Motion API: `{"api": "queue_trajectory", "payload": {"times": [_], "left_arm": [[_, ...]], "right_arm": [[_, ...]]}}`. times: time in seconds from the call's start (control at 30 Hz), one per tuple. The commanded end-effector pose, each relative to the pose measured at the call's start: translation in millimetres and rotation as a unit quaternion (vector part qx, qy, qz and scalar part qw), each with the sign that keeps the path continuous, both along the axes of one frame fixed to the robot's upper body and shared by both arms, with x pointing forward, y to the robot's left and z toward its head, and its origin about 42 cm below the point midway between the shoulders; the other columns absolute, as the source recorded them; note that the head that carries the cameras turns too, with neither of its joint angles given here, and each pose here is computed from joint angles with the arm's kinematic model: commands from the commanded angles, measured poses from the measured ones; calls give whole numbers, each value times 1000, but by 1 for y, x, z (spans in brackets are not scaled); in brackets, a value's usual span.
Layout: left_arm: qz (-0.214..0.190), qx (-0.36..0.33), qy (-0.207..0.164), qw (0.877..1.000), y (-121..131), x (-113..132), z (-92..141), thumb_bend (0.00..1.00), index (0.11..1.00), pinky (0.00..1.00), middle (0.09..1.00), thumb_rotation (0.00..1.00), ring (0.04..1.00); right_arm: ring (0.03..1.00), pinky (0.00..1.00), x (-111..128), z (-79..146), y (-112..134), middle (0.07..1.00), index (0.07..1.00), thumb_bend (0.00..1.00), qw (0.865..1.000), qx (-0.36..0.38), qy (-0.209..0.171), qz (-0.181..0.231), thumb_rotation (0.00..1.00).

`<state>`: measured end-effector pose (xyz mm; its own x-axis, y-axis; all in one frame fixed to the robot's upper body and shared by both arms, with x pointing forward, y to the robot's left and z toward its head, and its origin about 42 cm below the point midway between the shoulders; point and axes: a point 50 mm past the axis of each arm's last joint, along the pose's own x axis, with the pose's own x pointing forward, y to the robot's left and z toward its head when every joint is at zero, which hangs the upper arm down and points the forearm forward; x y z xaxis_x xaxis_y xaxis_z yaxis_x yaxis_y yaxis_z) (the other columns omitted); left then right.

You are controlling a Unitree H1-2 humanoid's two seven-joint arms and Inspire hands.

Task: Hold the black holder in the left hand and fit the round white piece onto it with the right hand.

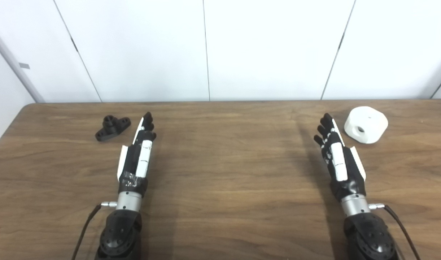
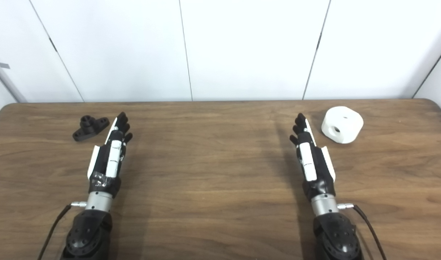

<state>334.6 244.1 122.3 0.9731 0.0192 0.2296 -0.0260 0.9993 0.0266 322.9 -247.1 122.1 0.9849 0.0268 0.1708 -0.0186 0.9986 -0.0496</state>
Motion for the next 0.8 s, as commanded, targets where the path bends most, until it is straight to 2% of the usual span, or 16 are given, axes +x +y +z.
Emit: {"api": "queue_trajectory", "payload": {"times": [0.0, 0.1, 0.3, 0.4, 0.57, 0.77], "left_arm": [[-2, 0, 16, 1000, -1, -8, -10, 638, 1000, 971, 1000, 908, 1000], [-4, -1, 24, 1000, 0, -7, -8, 634, 1000, 963, 1000, 907, 1000], [-15, 17, 45, 999, 0, -7, -2, 672, 1000, 971, 1000, 922, 1000], [-19, 16, 57, 998, 0, -9, 2, 697, 1000, 997, 1000, 924, 1000], [-19, 16, 61, 998, 0, -8, 3, 720, 1000, 1000, 1000, 911, 1000], [-19, 21, 58, 998, 1, -7, 0, 704, 1000, 1000, 1000, 901, 1000]], "right_arm": [[987, 960, -6, -8, 0, 993, 996, 453, 1000, 3, 12, -1, 1000], [989, 960, -6, -6, 0, 997, 1000, 484, 1000, 0, 13, 2, 1000], [992, 958, -7, 0, 0, 998, 1000, 454, 1000, 7, 18, 2, 1000], [996, 969, -7, 1, -2, 999, 1000, 472, 1000, 6, 19, 1, 1000], [998, 983, -7, 1, -3, 1000, 1000, 483, 1000, 8, 21, 4, 1000], [992, 979, -6, -2, -3, 995, 1000, 487, 1000, 12, 20, 5, 1000]]}}
